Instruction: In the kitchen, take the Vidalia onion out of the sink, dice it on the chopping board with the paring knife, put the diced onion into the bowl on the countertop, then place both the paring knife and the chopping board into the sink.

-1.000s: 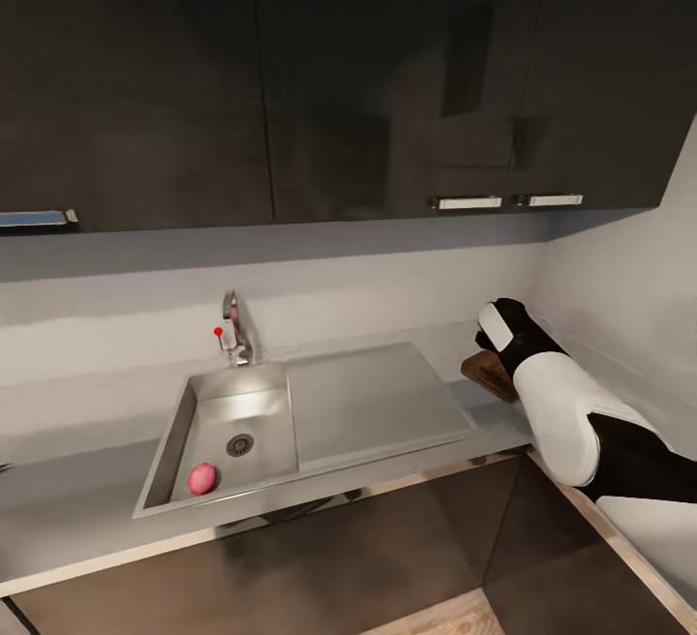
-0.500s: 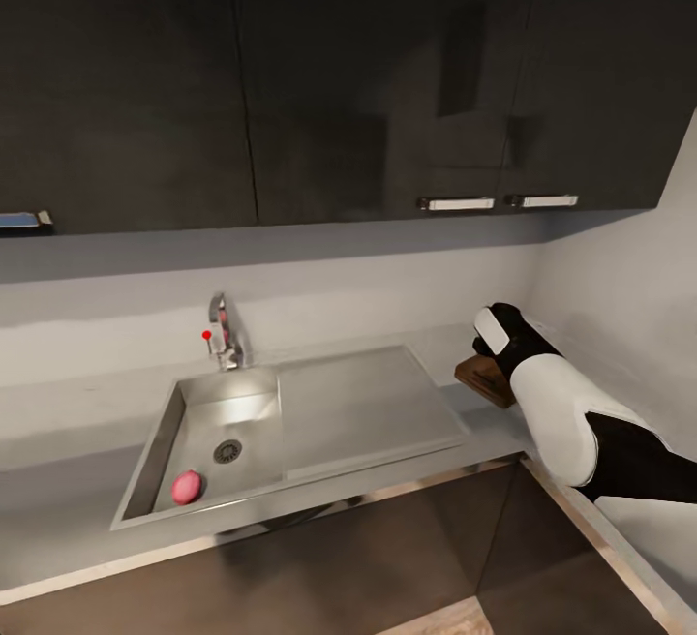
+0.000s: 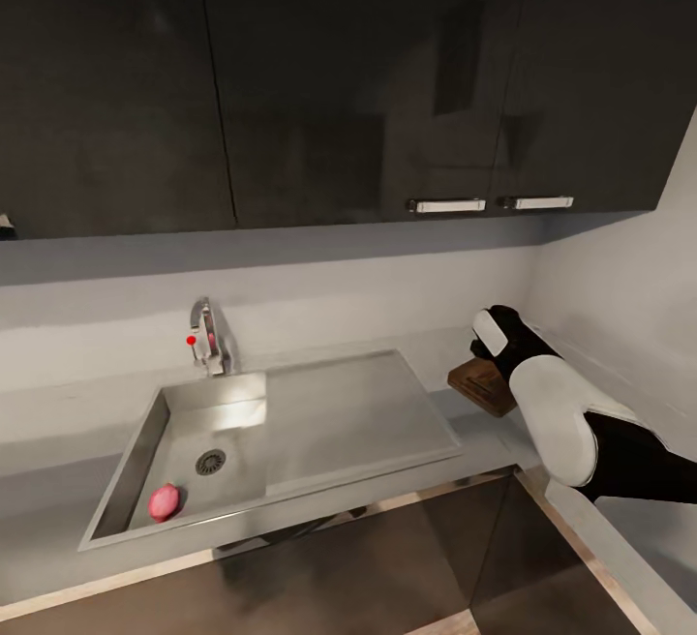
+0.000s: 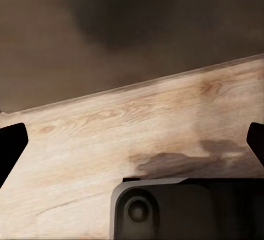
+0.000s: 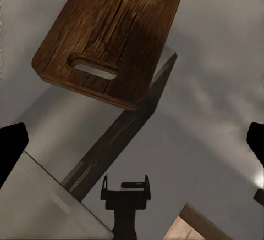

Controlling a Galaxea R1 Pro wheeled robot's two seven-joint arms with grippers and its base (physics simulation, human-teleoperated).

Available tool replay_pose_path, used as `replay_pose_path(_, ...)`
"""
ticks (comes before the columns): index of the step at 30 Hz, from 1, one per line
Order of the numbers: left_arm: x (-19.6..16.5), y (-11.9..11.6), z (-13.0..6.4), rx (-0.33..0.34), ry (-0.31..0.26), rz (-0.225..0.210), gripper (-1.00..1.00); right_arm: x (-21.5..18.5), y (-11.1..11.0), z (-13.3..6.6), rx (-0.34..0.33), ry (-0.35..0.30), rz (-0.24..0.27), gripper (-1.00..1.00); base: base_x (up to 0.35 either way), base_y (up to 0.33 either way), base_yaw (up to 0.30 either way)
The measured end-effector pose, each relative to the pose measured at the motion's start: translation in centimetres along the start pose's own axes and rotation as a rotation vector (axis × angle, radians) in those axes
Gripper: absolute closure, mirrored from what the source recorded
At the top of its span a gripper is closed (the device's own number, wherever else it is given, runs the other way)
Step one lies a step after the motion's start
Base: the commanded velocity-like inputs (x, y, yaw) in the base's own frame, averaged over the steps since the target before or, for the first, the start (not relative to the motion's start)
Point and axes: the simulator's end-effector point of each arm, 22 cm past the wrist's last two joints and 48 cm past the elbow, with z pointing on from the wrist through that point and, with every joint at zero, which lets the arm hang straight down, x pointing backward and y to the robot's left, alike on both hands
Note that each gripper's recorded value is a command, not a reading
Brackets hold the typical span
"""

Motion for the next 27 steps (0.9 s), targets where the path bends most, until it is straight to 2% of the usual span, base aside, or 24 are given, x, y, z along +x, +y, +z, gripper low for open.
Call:
replay_pose_path(16,0.15,0.03,-0.05,-0.001,0.004,0.0,-1.0,0.9,-0.05,0.38,0.006,0.019,-0.011,-1.0,0.004,0.0,0.0)
replay_pose_path(27,0.56,-0.16,-0.19,0.003,0.012,0.0,-1.0,0.88,-0.13,0.34,0.008,0.018,-0.011,-1.0,0.239,0.0,0.0)
